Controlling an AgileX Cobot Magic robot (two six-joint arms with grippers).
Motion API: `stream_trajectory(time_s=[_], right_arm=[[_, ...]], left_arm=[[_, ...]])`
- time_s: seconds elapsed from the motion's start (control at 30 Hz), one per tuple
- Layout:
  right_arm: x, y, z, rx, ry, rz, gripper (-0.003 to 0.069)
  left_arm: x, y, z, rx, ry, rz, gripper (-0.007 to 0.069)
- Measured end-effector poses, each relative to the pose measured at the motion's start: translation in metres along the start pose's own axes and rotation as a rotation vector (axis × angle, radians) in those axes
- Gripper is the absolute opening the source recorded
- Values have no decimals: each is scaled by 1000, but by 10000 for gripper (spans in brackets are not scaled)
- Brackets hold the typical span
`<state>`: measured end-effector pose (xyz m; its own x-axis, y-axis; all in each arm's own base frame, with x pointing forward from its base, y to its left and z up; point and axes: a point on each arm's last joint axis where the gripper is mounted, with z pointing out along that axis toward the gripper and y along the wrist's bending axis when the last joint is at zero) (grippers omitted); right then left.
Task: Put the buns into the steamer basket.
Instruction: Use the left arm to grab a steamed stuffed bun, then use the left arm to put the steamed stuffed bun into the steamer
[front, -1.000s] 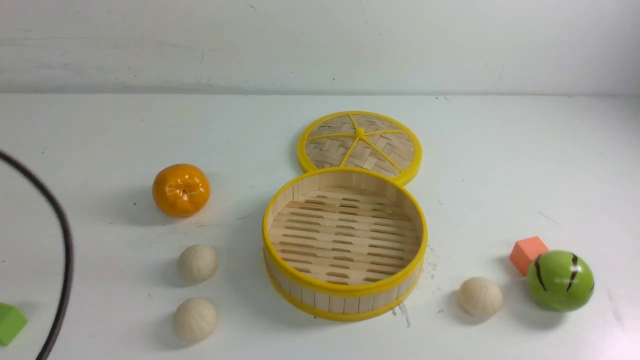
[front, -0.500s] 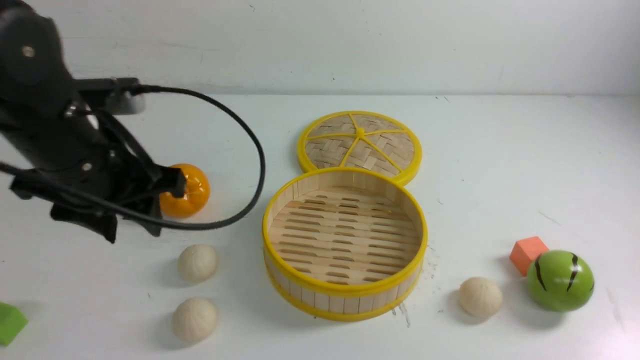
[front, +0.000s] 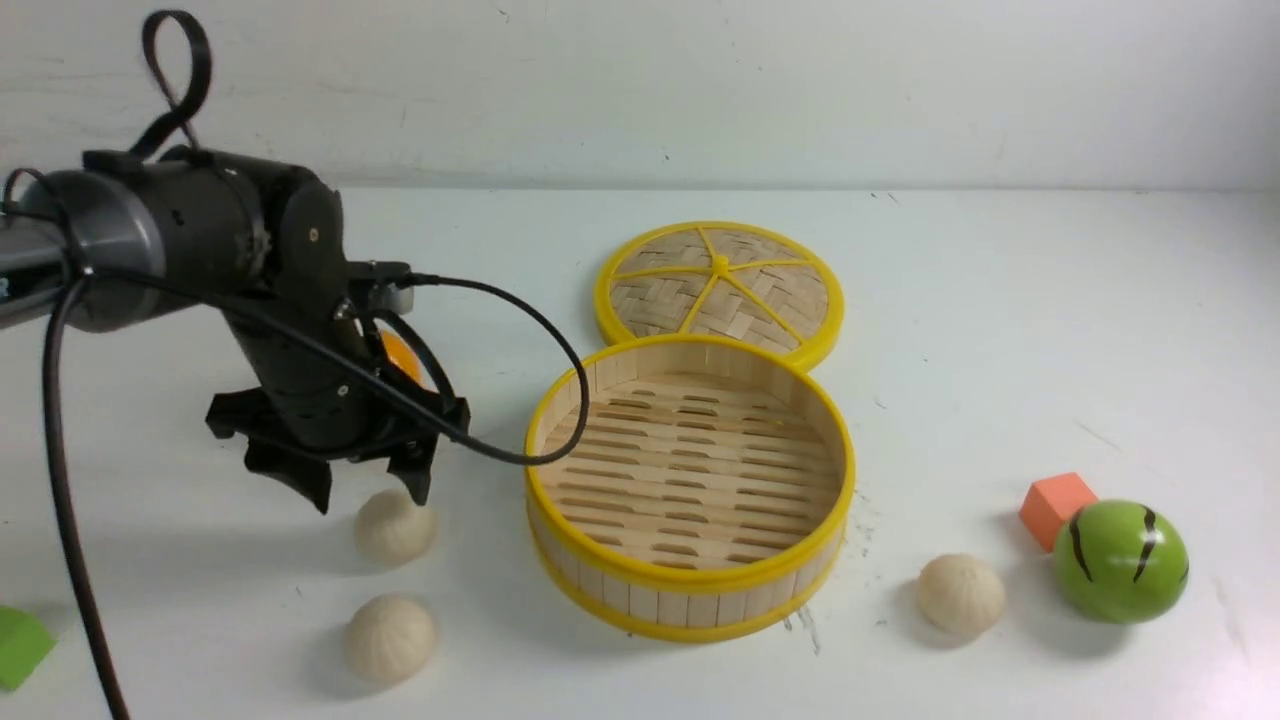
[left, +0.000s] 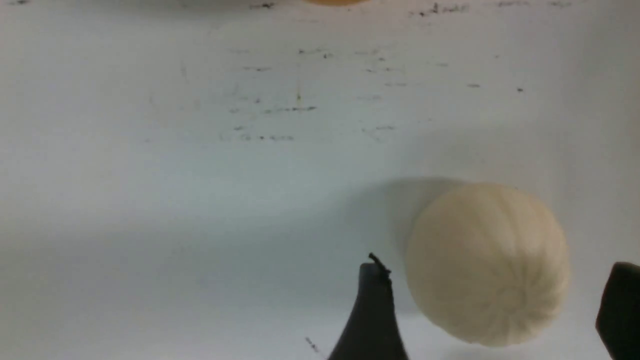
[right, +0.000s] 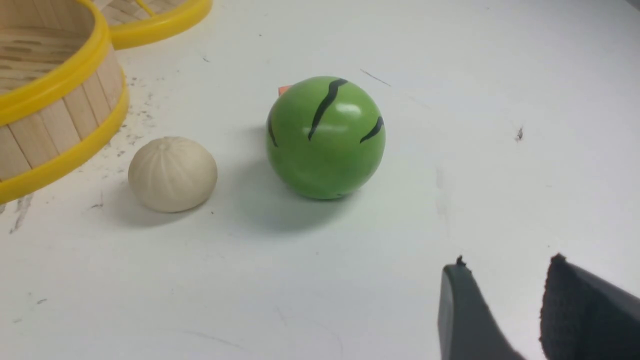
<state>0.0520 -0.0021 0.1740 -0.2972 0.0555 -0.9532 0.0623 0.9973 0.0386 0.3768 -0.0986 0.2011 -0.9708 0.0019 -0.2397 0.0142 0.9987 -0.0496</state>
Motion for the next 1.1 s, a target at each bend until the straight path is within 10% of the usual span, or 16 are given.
stream_trajectory(time_s=[0.17,0.4,0.73,1.1], right_arm=[[0,0,0,0,0,0,240],[0,0,0,0,0,0,240],[0,0,0,0,0,0,240],[0,0,0,0,0,0,240]], left_arm=[[1,-1,16,1,41,-10,435],[-14,-12,-24,29,-23,40,1],[-21,-119,-131,189,-276,326,0],[-22,-174,-23,132,-140,394,128]])
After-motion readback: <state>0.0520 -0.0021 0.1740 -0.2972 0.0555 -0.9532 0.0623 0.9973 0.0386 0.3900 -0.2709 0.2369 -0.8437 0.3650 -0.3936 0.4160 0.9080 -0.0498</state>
